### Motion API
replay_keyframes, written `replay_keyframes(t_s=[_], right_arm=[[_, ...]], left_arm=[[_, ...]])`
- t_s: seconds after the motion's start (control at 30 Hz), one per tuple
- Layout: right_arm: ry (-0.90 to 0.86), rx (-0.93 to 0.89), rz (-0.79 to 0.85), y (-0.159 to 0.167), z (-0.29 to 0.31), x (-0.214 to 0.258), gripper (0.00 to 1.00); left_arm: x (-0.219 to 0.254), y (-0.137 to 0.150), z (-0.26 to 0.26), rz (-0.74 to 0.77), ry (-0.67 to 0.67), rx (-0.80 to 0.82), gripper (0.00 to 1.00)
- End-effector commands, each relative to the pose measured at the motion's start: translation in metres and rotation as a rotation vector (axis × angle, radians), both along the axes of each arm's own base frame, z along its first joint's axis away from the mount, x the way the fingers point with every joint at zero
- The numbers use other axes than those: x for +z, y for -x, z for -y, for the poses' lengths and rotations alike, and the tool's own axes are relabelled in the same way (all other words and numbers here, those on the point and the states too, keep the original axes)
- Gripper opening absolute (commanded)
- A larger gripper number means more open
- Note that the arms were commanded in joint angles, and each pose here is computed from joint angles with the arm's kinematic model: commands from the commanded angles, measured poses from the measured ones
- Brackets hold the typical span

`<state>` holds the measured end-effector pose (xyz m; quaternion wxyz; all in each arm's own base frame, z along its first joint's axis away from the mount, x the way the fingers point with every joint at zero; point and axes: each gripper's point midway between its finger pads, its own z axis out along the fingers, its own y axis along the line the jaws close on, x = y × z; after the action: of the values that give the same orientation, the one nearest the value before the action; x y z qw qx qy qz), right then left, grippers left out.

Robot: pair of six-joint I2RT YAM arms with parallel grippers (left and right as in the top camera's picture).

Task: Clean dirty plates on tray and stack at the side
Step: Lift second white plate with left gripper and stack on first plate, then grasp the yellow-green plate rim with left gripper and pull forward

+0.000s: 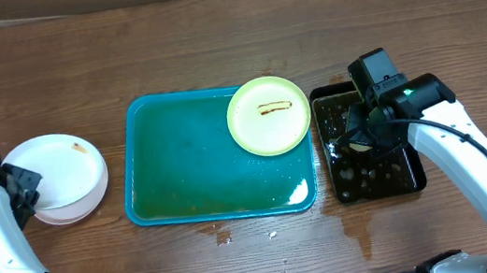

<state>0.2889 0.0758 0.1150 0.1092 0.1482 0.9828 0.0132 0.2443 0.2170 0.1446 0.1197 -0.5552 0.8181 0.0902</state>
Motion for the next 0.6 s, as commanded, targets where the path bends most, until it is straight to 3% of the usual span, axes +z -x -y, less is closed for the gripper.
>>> replay_keyframes(t_s=[0.0,0.07,0.1,0.2,0.27,0.57], right_arm=[[0.014,0.001,0.002,0.0,0.002,-0.001,0.04],[0.014,0.001,0.002,0.0,0.002,-0.001,0.04],[0.015,0.001,0.001,0.0,0.002,-0.001,0.04],[0.016,0.001,-0.003,0.001,0.003,-0.002,0.04],[0.016,0.001,-0.003,0.001,0.003,-0.002,0.04],[0.016,0.001,-0.005,0.001,0.003,-0.002,0.04]], left_arm=[[0.0,-0.007,-0.006,0.039,0.026,0.047,0.04],[-0.004,-0.007,-0.008,0.029,0.027,0.048,0.05],[-0.006,-0.008,-0.008,0.026,0.028,0.048,0.11],[-0.011,-0.008,-0.009,0.013,0.036,0.047,0.58],[-0.014,-0.008,-0.008,0.001,0.043,0.024,0.76],[-0.015,-0.042,0.045,0.067,0.178,-0.218,0.77]])
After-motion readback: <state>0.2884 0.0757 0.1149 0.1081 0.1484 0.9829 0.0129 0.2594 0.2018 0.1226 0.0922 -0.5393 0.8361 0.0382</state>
